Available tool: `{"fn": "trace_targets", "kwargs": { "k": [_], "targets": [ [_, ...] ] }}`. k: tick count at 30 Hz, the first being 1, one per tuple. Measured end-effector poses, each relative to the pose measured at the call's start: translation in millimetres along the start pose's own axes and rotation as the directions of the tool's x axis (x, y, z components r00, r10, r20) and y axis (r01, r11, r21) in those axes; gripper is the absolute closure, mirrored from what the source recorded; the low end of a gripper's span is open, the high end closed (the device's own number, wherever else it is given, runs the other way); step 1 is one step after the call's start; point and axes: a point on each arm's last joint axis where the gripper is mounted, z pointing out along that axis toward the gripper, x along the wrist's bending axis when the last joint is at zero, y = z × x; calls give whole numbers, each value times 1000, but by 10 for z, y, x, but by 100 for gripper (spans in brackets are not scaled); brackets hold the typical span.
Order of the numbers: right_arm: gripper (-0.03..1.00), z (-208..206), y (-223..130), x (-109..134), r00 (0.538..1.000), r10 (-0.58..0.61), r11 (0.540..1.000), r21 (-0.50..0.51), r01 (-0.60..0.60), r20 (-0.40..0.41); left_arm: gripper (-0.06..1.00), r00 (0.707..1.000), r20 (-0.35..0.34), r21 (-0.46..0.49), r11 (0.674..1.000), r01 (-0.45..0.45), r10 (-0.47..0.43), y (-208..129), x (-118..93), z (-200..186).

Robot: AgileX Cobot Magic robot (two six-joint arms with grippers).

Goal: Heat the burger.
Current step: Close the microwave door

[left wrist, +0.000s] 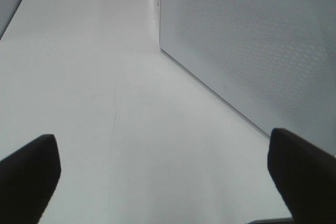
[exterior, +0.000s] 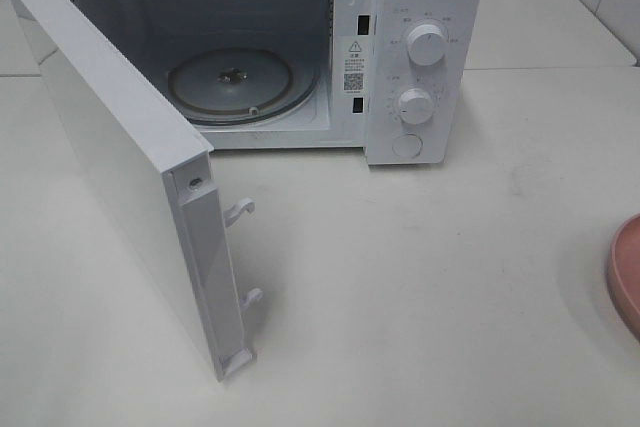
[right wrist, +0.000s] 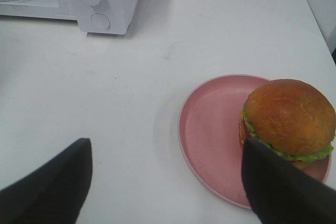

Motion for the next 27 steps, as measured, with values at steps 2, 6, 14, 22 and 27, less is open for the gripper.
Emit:
{"fn": "trace_targets", "kwargs": {
  "k": [2,6,14,22,27],
  "targets": [
    [21,0,0,0,1000,0,1000,0,0,0,-5,1000,1,-3,1000,2,-2,3,-1,0],
    [21,0,0,0,1000,0,1000,0,0,0,-5,1000,-1,-18,1000,7,-7,144,6,29],
    [21,0,0,0,1000,0,1000,0,0,0,4,1000,1,-6,1000,27,-27,305,27,192],
    [21,0,0,0,1000,0,1000,0,0,0,70,998,-1,95,994,60,-61,453,69,525],
    [21,0,0,0,1000,0,1000,0,0,0,93,997,0,124,989,78,-78,501,83,661]
  ]
}}
